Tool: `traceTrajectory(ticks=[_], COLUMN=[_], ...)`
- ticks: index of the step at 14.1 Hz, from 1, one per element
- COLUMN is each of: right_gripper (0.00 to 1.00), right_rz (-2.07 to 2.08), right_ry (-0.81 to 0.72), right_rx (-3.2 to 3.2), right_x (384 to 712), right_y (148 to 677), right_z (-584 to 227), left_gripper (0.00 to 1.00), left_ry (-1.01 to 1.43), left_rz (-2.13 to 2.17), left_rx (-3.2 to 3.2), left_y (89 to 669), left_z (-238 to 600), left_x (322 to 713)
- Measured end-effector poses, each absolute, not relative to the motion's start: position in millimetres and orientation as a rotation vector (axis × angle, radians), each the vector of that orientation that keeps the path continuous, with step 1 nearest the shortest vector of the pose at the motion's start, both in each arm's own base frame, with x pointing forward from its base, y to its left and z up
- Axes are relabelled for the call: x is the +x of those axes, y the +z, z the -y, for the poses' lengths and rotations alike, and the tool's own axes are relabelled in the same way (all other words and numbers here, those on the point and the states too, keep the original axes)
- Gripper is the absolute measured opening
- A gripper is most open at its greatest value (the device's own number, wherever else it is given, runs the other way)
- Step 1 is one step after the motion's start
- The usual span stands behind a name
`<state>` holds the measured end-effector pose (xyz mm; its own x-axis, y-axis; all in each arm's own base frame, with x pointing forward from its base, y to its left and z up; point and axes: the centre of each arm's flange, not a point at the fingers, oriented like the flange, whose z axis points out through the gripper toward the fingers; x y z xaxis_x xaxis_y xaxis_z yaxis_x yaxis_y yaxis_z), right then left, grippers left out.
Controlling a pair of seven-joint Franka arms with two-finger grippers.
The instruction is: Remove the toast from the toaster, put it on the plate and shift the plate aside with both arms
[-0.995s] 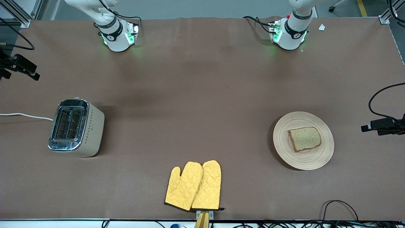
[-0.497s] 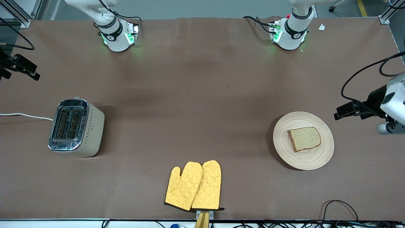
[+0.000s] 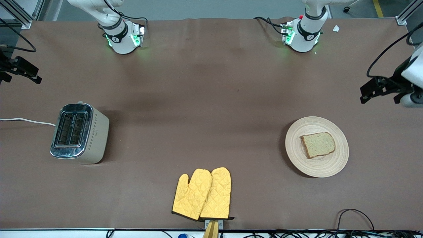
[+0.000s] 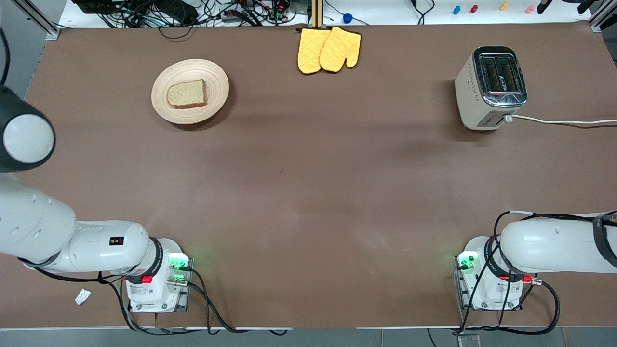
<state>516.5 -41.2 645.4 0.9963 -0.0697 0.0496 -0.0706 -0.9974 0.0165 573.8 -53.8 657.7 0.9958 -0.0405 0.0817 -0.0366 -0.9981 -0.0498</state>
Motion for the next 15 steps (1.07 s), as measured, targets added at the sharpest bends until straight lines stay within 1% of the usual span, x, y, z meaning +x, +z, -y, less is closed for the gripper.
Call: traceTrajectory(ticks=[3, 5, 10, 15], right_gripper=[1.0, 1.0, 1.0, 1.0], right_rz=[0.11, 0.11, 0.109, 0.107], right_ry=[0.076, 0.077, 0.077, 0.076], right_rx=[3.12, 3.12, 3.12, 3.12], right_x=[516.5, 516.5, 516.5, 516.5], right_y=[645.4, 645.4, 645.4, 645.4], right_z=[41.2, 41.2, 41.0, 40.9], left_gripper=[1.0, 1.0, 1.0, 1.0], left_ry=[-0.054, 0.002, 0.023, 0.014], left_rz=[-0.037, -0.052, -0.068, -0.07], left_rx=[-3.078, -3.075, -3.084, -3.086], left_y=[666.1, 664.6, 658.6, 649.3], left_z=[37.6, 42.2, 48.3, 48.7], left_x=[543.6, 534.0, 535.0, 545.0])
